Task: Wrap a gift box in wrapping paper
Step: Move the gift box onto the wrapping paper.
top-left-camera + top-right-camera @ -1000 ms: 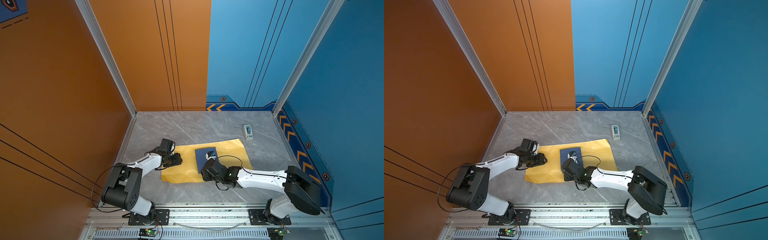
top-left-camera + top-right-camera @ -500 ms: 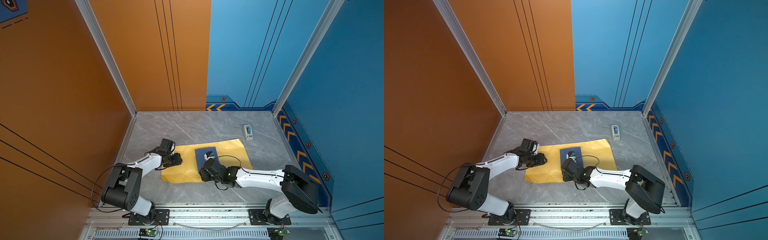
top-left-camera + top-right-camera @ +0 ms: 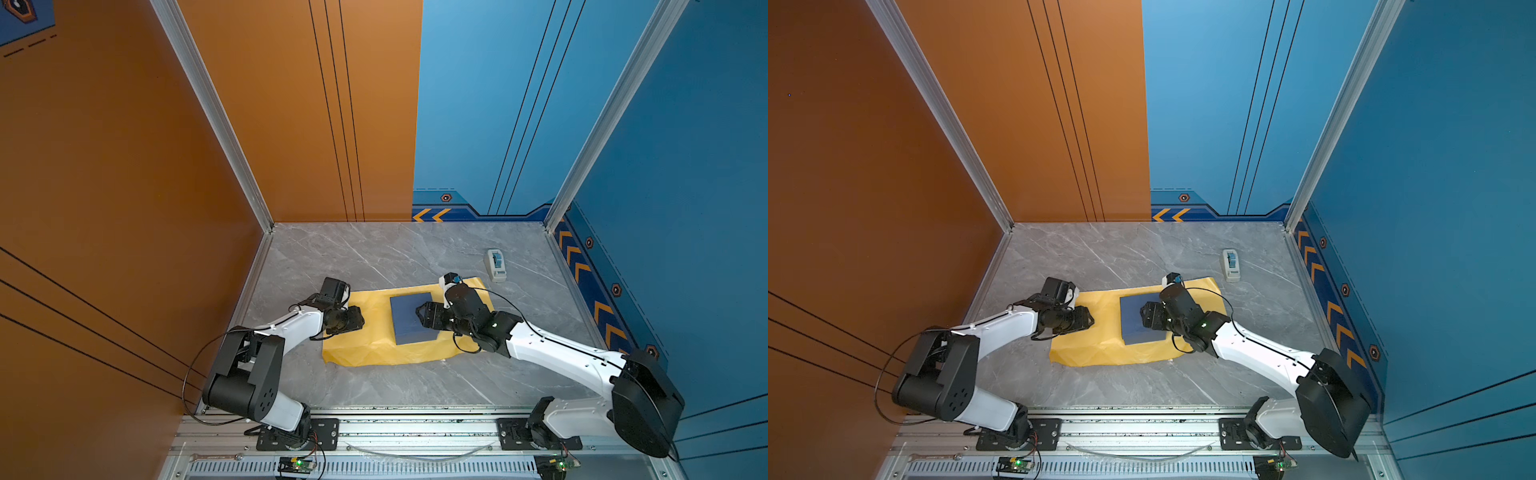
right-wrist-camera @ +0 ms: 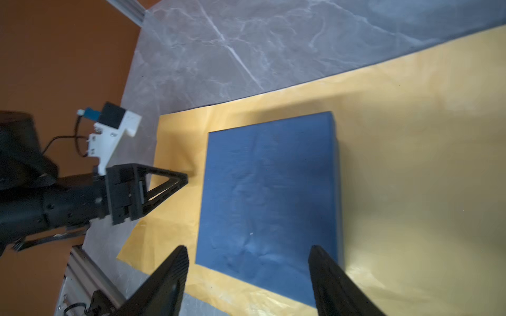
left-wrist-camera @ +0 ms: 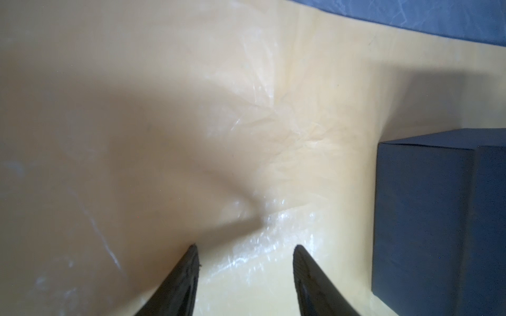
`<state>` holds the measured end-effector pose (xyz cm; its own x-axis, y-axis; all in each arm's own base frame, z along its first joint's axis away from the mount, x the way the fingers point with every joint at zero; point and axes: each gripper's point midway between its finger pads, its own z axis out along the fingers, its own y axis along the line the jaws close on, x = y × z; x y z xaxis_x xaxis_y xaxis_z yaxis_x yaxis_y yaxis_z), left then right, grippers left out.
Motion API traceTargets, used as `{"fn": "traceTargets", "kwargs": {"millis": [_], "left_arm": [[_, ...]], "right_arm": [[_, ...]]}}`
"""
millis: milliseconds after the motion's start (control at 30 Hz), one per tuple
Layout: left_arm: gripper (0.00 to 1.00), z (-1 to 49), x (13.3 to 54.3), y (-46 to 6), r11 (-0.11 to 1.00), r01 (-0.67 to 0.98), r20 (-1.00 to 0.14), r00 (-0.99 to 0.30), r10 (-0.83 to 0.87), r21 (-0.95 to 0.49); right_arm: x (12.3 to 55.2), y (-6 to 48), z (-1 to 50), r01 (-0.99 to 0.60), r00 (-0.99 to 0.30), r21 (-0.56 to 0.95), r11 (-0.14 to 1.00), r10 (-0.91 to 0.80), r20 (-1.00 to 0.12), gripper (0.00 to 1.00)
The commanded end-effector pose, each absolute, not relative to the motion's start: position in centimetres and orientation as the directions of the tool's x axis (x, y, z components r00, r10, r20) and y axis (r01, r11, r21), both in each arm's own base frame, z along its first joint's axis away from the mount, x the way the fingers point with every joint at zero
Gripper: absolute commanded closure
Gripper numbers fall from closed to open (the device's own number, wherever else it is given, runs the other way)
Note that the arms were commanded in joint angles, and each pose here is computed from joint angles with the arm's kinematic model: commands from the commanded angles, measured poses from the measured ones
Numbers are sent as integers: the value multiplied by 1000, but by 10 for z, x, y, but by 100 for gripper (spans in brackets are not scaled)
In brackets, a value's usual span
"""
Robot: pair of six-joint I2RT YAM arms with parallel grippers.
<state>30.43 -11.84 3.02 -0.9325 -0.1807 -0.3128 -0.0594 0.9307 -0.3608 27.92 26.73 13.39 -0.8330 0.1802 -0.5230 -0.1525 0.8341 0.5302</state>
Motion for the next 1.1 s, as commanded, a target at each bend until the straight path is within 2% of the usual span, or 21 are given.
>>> {"fn": "traceTargets", "kwargs": {"millis": [0,167,767,967,1067], "left_arm": [[43,21,288,-111,948,-72,-273,-948,-162,-311],[43,22,288,-110,948,-72,-276,-947,-162,-310],[43,22,288,-111,948,-67,-279,-947,-159,-311],[43,22,289,-111,948,-65,-280,-947,-157,-311],[43,23,289,-111,948,-66,-281,-947,-158,-313]], "right_arm": [[266,266,111,-98,-902,527,844,149,-406,27],[268,269,96,-69,-915,515,854,152,-374,28],[274,277,89,-87,-909,508,857,140,-392,33],[280,266,107,-114,-887,463,879,120,-447,27],[286,264,110,-115,-894,486,866,123,-431,24]]}}
